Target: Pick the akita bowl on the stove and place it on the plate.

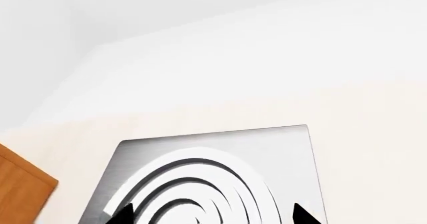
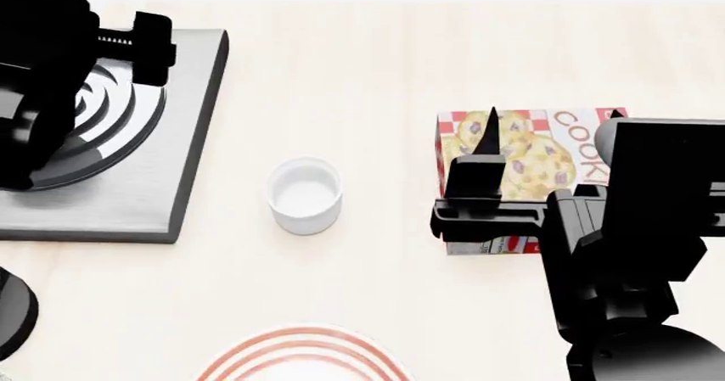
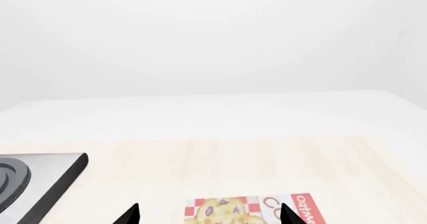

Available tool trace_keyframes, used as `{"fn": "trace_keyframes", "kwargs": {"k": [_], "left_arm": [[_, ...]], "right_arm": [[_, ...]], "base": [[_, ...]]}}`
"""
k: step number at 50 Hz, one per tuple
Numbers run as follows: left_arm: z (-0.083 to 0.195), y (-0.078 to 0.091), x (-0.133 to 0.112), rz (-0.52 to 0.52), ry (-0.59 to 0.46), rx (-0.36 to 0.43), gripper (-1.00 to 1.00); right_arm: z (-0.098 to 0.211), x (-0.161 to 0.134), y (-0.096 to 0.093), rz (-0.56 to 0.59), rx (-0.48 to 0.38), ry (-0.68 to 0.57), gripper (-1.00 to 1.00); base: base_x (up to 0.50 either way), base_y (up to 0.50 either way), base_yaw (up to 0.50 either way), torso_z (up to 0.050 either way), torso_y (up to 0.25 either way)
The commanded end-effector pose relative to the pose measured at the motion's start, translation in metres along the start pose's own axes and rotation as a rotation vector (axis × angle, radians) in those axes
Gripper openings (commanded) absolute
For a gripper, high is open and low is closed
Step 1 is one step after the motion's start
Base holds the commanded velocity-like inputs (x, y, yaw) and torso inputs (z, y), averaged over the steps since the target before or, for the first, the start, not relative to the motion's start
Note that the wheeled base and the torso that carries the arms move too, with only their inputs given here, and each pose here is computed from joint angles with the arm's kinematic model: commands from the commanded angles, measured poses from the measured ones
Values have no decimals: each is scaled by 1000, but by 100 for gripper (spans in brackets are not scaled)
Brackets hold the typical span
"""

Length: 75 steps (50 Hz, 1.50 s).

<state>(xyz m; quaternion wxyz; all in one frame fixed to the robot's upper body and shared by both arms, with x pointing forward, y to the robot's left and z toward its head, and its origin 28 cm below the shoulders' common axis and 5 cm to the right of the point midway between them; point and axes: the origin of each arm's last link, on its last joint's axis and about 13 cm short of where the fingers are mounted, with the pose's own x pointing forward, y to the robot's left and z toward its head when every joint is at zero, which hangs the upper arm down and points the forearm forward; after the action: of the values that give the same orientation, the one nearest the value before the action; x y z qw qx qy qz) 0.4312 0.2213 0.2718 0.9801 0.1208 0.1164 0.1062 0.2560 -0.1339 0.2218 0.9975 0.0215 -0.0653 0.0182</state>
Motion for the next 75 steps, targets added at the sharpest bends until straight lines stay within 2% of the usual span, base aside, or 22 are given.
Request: {"fn": "trace_keyframes", "kwargs": {"k": [1, 36, 75], "left_arm": [[-3, -7, -1, 5, 23, 19, 100], [-25, -5, 2, 99, 111, 45, 100], [-47, -6, 4, 115, 179, 79, 100]], "right_arm": [[2, 1, -1, -7, 21, -10, 100], [1, 1, -1, -5, 26, -6, 100], [2, 1, -1, -5, 26, -5, 100]], "base": [[0, 0, 0, 0, 0], [0, 0, 0, 0, 0], [0, 0, 0, 0, 0]]}}
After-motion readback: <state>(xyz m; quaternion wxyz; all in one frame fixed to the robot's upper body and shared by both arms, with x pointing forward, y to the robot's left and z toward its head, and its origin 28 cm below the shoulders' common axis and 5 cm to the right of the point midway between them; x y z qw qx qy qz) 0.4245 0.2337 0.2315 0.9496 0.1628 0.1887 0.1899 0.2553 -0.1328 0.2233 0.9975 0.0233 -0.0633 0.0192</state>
